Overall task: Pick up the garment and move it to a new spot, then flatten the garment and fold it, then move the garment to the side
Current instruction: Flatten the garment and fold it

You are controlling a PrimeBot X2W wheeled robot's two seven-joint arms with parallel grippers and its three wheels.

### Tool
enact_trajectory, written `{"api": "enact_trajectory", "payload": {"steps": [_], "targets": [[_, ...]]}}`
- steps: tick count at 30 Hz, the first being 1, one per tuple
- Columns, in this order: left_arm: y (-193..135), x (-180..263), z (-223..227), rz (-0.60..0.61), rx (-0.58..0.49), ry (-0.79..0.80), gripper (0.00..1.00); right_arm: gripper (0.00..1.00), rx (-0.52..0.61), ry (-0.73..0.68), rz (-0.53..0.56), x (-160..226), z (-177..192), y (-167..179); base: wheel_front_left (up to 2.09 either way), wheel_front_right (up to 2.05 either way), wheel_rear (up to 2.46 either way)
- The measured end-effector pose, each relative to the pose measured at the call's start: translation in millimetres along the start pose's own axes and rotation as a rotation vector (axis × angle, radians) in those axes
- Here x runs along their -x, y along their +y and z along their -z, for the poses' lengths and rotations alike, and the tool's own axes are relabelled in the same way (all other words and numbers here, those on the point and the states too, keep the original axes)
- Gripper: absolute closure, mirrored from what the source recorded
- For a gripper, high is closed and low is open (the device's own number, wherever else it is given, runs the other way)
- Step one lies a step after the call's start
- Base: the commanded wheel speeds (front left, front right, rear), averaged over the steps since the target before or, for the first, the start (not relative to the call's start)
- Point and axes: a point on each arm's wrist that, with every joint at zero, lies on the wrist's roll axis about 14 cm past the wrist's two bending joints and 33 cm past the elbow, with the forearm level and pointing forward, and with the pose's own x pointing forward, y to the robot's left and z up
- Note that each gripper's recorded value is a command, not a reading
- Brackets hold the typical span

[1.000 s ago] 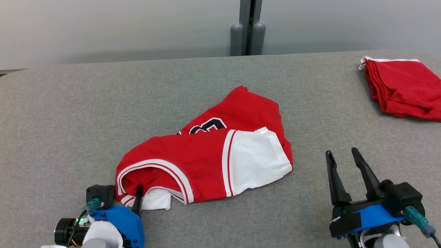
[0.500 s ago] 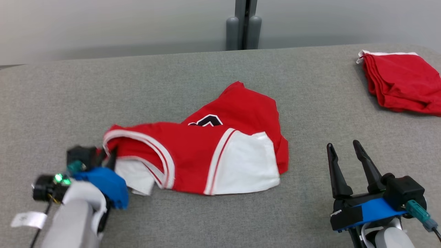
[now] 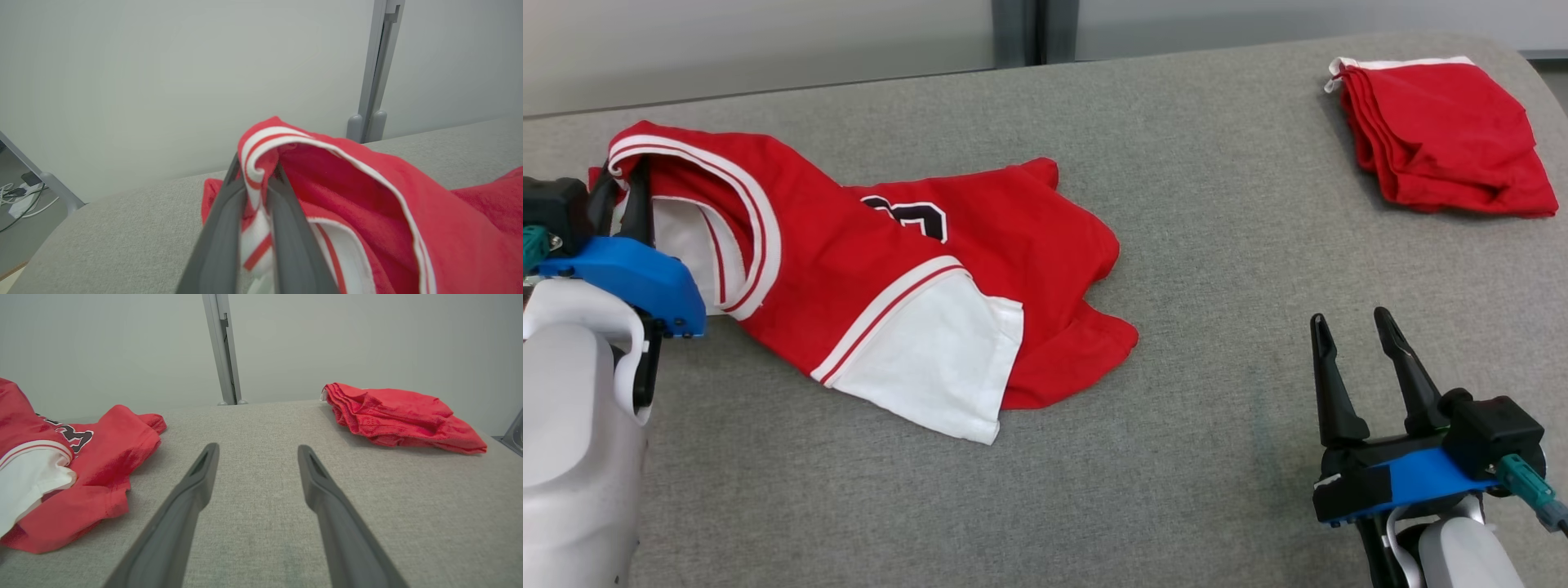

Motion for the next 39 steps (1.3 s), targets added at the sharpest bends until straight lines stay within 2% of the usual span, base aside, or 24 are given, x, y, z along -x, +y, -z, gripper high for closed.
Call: {"api": "enact_trajectory", "payload": {"steps": [1,2,8,17,20,31,39], "targets": [[0.6,-2.4,3.7,-0.001,-0.002,0.01,0.54,0.0,0.0,0.006,0.003,0.4,2.3,-0.9,0.0,0.0,0.0],[0.8,-3.3,9.7,-0.003,-0.003,0.026,0.0,0.0,0.001,0.01,0.006,0.6,3.9,-2.1,0.0,0.0,0.0],[1.9,4.3,24.8,-0.024,0.023,0.029,0.0,0.0,-0.005,0.012,0.008,0.4,5.4,-2.3,0.0,0.0,0.0],[7.0,51.6,39.2,-0.087,0.097,0.012,0.0,0.0,-0.017,-0.034,-0.038,-1.4,-9.8,14.1,0.0,0.0,0.0],[4.7,65.1,27.5,-0.1,0.117,-0.044,0.0,0.0,-0.022,-0.043,-0.058,-2.4,-12.4,21.2,0.0,0.0,0.0],[-27.7,104.7,6.1,-0.077,0.162,-0.166,0.0,0.0,-0.036,-0.047,-0.091,-0.8,-13.9,33.6,0.0,0.0,0.0],[-65.5,115.1,20.1,0.008,0.224,-0.13,0.0,0.0,-0.039,-0.043,-0.09,3.2,-12.7,33.4,0.0,0.0,0.0]]}}
